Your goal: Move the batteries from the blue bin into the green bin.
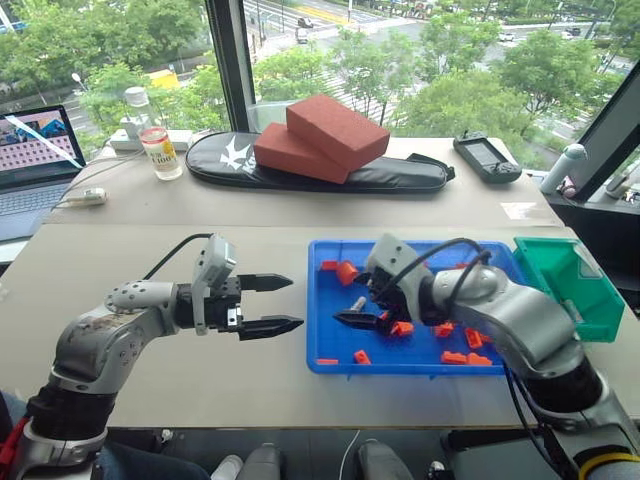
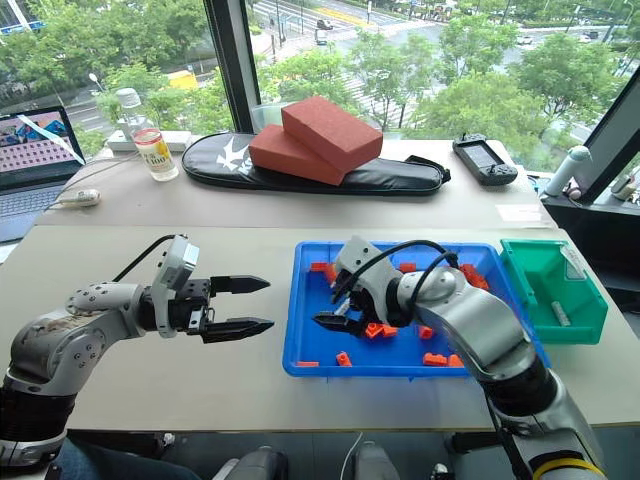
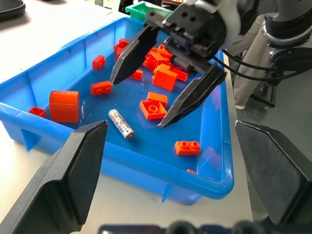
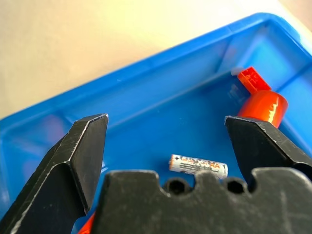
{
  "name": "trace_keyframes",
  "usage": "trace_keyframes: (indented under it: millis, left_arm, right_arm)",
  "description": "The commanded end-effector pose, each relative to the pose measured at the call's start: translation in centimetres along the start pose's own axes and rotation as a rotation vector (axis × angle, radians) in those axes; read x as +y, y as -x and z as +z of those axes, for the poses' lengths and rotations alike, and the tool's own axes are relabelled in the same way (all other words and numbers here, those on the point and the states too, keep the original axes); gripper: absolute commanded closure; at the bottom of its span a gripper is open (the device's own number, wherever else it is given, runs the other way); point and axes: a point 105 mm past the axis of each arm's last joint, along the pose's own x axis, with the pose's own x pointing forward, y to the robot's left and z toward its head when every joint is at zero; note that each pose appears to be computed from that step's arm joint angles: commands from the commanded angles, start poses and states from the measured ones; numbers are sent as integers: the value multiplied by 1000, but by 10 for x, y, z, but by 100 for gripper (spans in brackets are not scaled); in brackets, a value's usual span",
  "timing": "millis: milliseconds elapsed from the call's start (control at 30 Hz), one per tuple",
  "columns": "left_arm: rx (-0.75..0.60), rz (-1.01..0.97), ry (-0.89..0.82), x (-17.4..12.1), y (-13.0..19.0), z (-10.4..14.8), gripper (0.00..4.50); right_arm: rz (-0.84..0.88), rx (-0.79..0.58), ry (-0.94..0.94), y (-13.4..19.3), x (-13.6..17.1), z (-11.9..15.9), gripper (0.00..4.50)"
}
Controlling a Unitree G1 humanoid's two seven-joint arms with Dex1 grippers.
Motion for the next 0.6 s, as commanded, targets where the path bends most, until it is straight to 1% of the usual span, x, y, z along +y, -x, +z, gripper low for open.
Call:
trace_keyframes:
  millis: [33, 133, 367, 467, 600]
  left_arm:
    - [-9, -4, -38, -3, 1, 8, 0]
    - [-9, 0, -38, -3, 2, 8, 0]
    - [-13, 2, -37, -3, 3, 8, 0]
    - [-11, 1, -37, -4, 3, 8, 0]
    - [-11, 1, -38, -3, 3, 8, 0]
  right_arm:
    - [-36, -14, 30, -5, -9, 2, 6]
    - [-44, 26, 11, -11, -11, -11, 6]
    - [-34, 57, -34, -20, -4, -21, 6]
    - [-70, 90, -65, -22, -10, -29, 6]
    - [-82, 106, -92, -22, -13, -34, 6]
